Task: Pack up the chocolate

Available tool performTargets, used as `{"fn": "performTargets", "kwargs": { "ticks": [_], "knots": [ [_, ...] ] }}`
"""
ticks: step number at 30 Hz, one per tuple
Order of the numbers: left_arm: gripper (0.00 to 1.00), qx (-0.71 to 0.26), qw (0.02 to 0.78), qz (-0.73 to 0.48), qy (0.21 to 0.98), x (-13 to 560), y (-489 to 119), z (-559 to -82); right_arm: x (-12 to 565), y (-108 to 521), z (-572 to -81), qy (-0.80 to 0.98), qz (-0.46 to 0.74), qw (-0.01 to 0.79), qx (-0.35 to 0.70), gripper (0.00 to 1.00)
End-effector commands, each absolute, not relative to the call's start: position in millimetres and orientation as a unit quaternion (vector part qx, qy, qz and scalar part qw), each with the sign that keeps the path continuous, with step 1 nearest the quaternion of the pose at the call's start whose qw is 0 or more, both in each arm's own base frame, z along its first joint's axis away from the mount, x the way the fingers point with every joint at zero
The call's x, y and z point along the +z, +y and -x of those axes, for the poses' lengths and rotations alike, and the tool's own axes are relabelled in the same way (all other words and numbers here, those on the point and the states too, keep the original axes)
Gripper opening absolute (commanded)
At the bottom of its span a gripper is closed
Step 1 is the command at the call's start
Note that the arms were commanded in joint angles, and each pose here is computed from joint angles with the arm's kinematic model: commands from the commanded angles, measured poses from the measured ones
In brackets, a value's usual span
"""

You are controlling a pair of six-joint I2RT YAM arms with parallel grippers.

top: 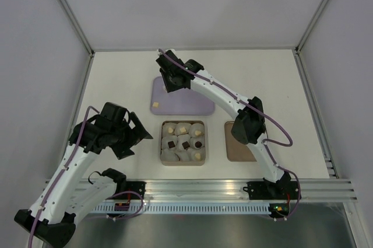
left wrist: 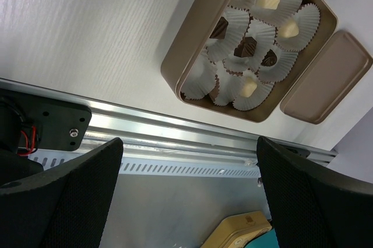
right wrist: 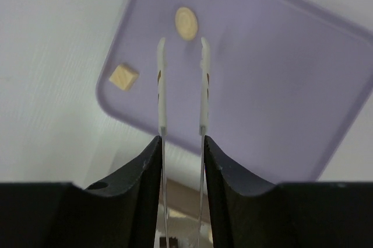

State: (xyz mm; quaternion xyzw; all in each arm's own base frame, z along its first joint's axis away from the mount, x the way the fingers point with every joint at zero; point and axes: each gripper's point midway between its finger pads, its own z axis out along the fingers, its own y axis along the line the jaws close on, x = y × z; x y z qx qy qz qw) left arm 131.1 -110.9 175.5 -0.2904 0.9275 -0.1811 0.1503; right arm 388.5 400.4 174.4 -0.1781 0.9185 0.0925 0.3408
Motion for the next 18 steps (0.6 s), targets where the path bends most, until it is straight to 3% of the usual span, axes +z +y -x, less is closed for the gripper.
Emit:
{"fn": "performTargets", "kwargs": {
  "ticks": [1, 18],
  "knots": [
    [1.0, -0.182, 0.167, 0.29, 0.925, 181, -107, -131, 184, 421, -410, 0.895, 0.199, 0.38, 0.122, 0.39],
    [1.0, -0.173, 0.159, 0.292, 0.927, 170, -108, -135, 123, 421, -437, 0.907, 0.185, 0.367, 0.091, 0.4]
  ]
}}
